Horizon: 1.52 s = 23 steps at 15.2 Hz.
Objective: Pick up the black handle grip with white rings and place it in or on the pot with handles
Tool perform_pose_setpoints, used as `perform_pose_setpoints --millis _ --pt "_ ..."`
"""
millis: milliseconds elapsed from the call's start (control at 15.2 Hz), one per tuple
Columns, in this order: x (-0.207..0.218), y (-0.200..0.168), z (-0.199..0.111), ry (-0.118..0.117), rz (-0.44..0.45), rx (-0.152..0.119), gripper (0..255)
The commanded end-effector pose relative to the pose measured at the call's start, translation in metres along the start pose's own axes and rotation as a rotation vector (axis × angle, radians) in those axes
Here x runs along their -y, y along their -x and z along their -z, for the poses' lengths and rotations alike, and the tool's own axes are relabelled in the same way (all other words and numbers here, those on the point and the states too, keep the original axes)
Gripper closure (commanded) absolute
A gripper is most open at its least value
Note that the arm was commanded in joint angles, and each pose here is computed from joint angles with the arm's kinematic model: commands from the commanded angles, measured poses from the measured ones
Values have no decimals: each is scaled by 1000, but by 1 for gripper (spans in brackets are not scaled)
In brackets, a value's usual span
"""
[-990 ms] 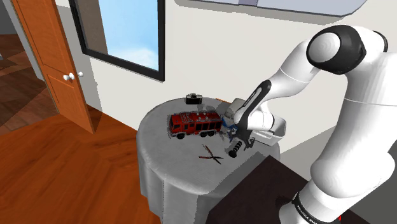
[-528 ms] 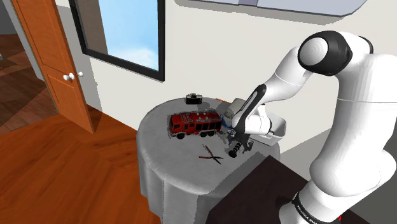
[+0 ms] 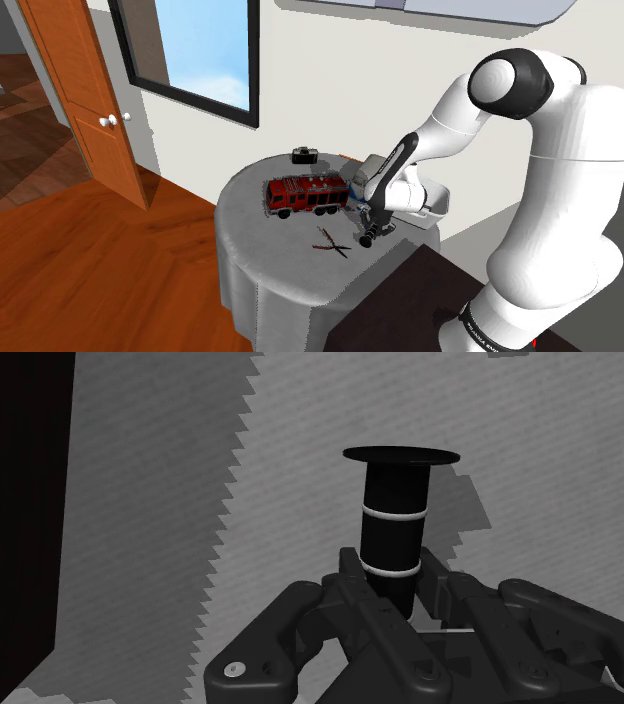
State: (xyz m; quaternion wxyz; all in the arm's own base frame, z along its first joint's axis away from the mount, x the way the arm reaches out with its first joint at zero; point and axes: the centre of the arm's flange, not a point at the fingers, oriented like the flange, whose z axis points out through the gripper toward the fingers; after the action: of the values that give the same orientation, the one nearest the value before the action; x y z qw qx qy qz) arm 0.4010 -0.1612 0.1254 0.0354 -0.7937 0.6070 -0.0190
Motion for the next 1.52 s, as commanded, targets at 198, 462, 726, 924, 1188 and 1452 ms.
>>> perform_pose_setpoints --millis 198,462,726,924,1188,1452 --pt "0 0 0 0 0 0 255" --pt "1 0 10 0 0 0 255" --pt "3 0 32 0 0 0 255" --pt "4 1 47 0 0 0 255" --pt "5 1 68 0 0 0 255" --pt "7 1 89 0 0 0 255"
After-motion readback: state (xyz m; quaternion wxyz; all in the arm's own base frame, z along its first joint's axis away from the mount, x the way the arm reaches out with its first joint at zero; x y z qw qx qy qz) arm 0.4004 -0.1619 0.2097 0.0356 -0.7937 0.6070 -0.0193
